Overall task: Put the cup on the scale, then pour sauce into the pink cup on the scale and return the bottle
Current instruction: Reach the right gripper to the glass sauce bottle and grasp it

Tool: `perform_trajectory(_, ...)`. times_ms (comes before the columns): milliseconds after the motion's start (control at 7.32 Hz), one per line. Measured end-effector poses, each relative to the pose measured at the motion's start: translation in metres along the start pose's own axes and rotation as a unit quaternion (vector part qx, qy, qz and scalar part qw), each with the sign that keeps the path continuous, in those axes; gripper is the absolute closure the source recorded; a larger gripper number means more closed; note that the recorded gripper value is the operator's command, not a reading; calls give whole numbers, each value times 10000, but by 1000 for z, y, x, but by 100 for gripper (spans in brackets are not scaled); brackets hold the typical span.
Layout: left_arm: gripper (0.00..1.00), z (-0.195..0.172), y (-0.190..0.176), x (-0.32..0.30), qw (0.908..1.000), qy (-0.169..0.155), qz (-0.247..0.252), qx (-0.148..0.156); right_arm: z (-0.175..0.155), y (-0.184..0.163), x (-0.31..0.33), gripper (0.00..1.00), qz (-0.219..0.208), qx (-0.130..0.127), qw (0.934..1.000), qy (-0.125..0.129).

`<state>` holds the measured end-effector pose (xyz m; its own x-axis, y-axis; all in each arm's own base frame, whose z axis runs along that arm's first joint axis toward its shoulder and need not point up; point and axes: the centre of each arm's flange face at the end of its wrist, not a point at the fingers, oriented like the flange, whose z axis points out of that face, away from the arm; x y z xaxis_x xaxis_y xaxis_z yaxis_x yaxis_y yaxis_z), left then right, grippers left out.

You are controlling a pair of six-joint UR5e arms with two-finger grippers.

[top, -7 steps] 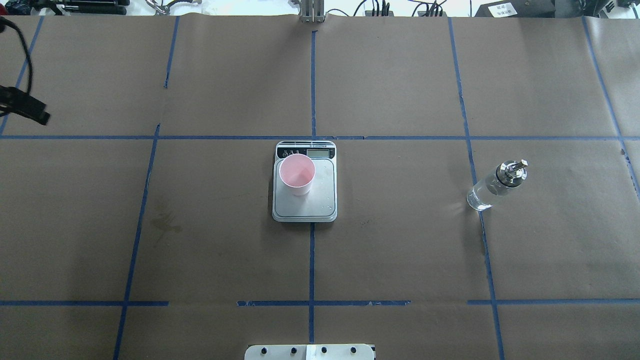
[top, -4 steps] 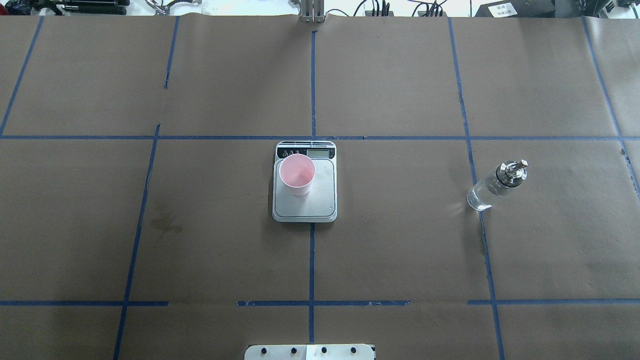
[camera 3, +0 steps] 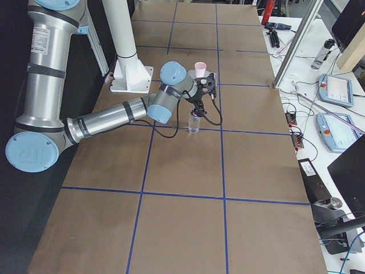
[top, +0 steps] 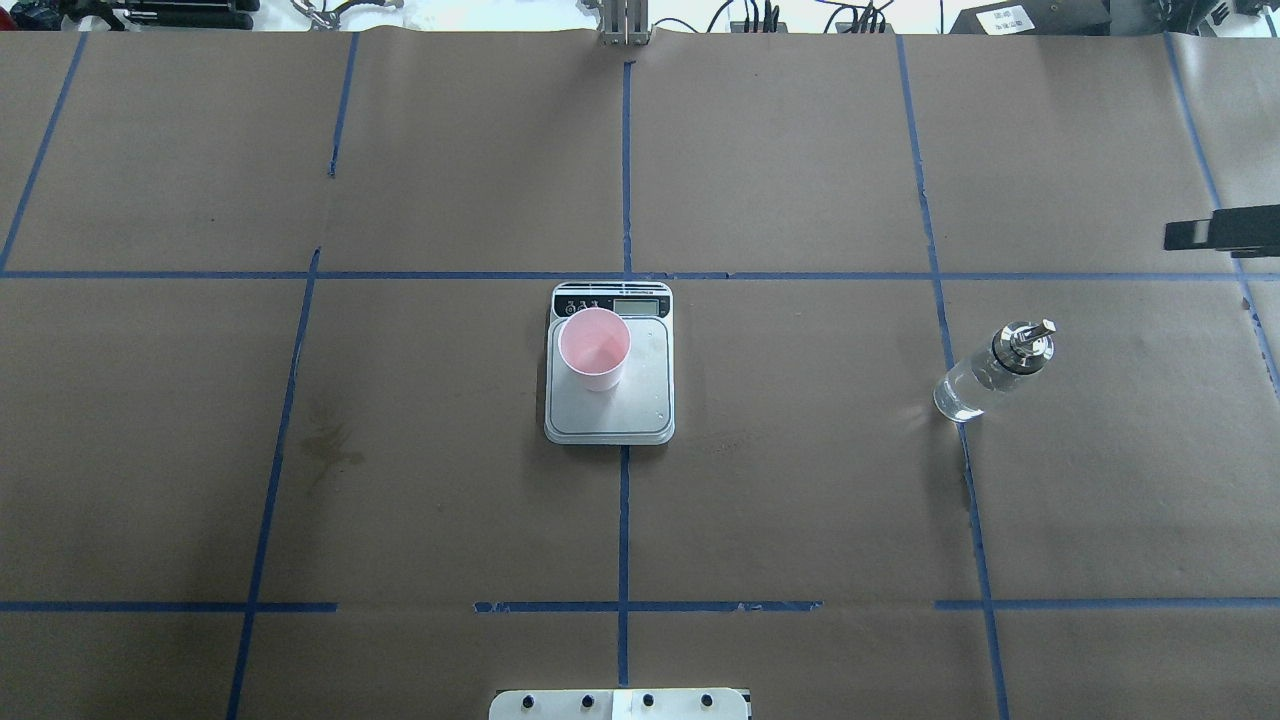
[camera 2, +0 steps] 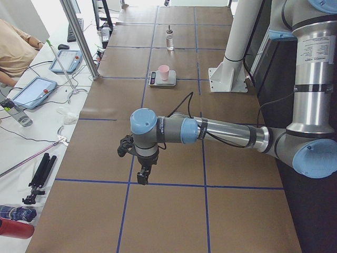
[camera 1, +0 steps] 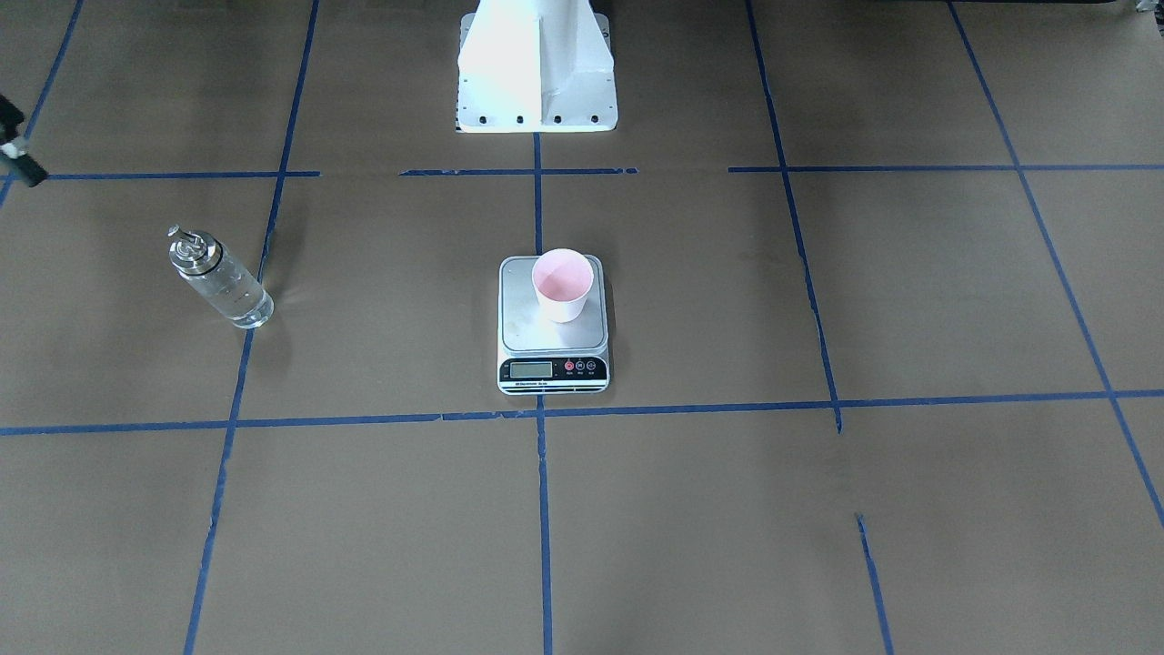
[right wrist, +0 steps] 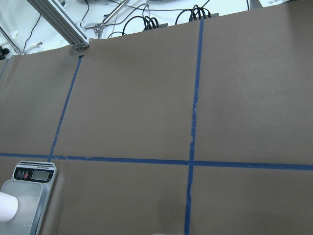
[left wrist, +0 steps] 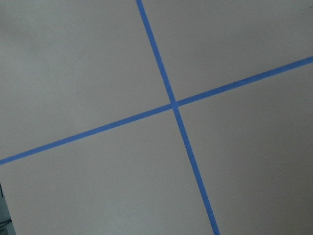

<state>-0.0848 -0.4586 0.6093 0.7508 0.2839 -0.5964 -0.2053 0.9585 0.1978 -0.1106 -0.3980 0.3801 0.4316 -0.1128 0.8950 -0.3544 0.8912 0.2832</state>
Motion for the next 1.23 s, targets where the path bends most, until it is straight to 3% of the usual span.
perform_trajectory(273,0,1,6,-2,10000,32,15,3,52,45,-54,0,-171,440,9985,261)
perform_trajectory(547,0,1,6,-2,10000,37,19,8,88,91,-71,0,-424,925,9923,706)
perform_trajectory(820,0,1,5,1,9999,147,21,46,100,128,-63,0,-570,1317,9835,1103)
perform_trajectory(1230,0,1,4,3,9996,256,10,78,111,152,-48,0,-841,1738,9697,1494)
